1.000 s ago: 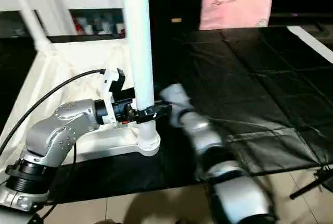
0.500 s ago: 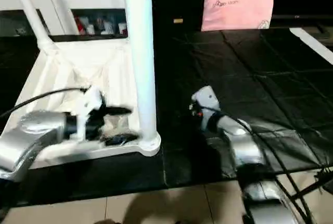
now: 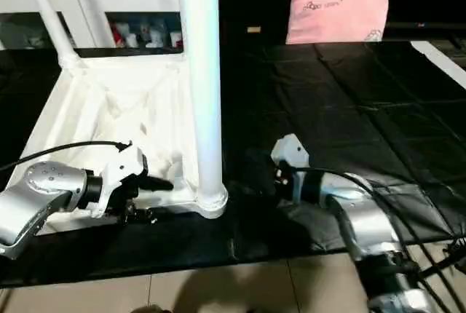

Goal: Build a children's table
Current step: Rotate table base, then rotate leg to tighten

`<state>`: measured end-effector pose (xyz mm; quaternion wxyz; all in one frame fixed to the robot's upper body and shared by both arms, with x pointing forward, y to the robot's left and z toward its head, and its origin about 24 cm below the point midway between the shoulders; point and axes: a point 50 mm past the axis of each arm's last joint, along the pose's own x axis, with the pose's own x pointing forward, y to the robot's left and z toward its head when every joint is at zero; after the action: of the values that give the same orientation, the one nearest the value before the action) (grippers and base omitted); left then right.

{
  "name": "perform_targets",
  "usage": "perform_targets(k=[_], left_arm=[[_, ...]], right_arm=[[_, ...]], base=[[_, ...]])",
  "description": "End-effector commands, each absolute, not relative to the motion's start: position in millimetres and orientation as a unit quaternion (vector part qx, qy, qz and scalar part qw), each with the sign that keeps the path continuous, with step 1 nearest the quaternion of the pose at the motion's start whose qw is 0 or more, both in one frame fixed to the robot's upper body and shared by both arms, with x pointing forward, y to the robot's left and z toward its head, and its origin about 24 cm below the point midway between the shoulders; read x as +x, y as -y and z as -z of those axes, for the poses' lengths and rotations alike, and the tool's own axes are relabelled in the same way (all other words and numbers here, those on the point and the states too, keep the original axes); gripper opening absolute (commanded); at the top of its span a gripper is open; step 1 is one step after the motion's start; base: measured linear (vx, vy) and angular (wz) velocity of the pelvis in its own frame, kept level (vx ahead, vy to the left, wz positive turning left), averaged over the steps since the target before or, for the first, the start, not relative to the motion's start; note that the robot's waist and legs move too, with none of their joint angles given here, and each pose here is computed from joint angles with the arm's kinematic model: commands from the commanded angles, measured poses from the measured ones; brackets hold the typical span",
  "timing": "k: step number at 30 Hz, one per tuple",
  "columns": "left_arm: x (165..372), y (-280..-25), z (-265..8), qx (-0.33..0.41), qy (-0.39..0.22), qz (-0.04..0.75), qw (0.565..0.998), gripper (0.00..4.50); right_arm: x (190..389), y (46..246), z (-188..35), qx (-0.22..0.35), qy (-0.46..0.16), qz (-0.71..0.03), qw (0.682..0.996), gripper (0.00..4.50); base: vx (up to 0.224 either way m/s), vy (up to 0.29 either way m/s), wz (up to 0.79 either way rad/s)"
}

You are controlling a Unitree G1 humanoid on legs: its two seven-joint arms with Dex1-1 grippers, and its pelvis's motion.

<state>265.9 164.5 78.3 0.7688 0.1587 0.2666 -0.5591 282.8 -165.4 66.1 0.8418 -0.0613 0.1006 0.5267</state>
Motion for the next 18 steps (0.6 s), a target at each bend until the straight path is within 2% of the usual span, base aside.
perform_targets(k=[1, 4, 6, 9, 10, 14, 16, 18], left_arm=[[263.7, -162.1, -74.0, 0.168, -0.276, 0.553, 0.768, 2.92], [265.9, -162.2, -71.1, 0.174, -0.276, 0.541, 0.775, 2.76], [267.2, -161.5, -70.3, 0.178, -0.274, 0.54, 0.776, 2.39], [268.7, -160.7, -69.3, 0.184, -0.272, 0.537, 0.777, 2.29], [270.0, -160.0, -68.4, 0.186, -0.271, 0.535, 0.778, 2.05], [271.2, -157.8, -67.1, 0.188, -0.267, 0.536, 0.778, 1.89], [271.5, -157.3, -66.8, 0.189, -0.266, 0.537, 0.778, 1.58], [271.7, -157.1, -66.7, 0.19, -0.265, 0.538, 0.778, 1.55]], right_arm=[[279.8, 164.9, -70.8, -0.06, -0.1, -0.536, 0.836, 4.5], [277.4, 164.2, -72.4, -0.056, -0.103, -0.544, 0.831, 4.5], [275.4, 162.9, -72.9, -0.055, -0.106, -0.553, 0.825, 4.5], [274.5, 162.2, -73.1, -0.055, -0.108, -0.557, 0.822, 4.5], [274.0, 162.0, -73.4, -0.053, -0.11, -0.558, 0.821, 4.5], [273.1, 162.0, -74.1, -0.054, -0.112, -0.559, 0.82, 4.5], [272.8, 162.2, -74.2, -0.054, -0.112, -0.559, 0.82, 4.5], [272.6, 162.3, -74.2, -0.054, -0.113, -0.559, 0.82, 4.5]], base=[[0.0, 0.0, 0.0], [0.0, 0.0, 0.0], [0.0, 0.0, 0.0], [0.0, 0.0, 0.0], [0.0, 0.0, 0.0], [0.0, 0.0, 0.0], [0.0, 0.0, 0.0], [0.0, 0.0, 0.0]])
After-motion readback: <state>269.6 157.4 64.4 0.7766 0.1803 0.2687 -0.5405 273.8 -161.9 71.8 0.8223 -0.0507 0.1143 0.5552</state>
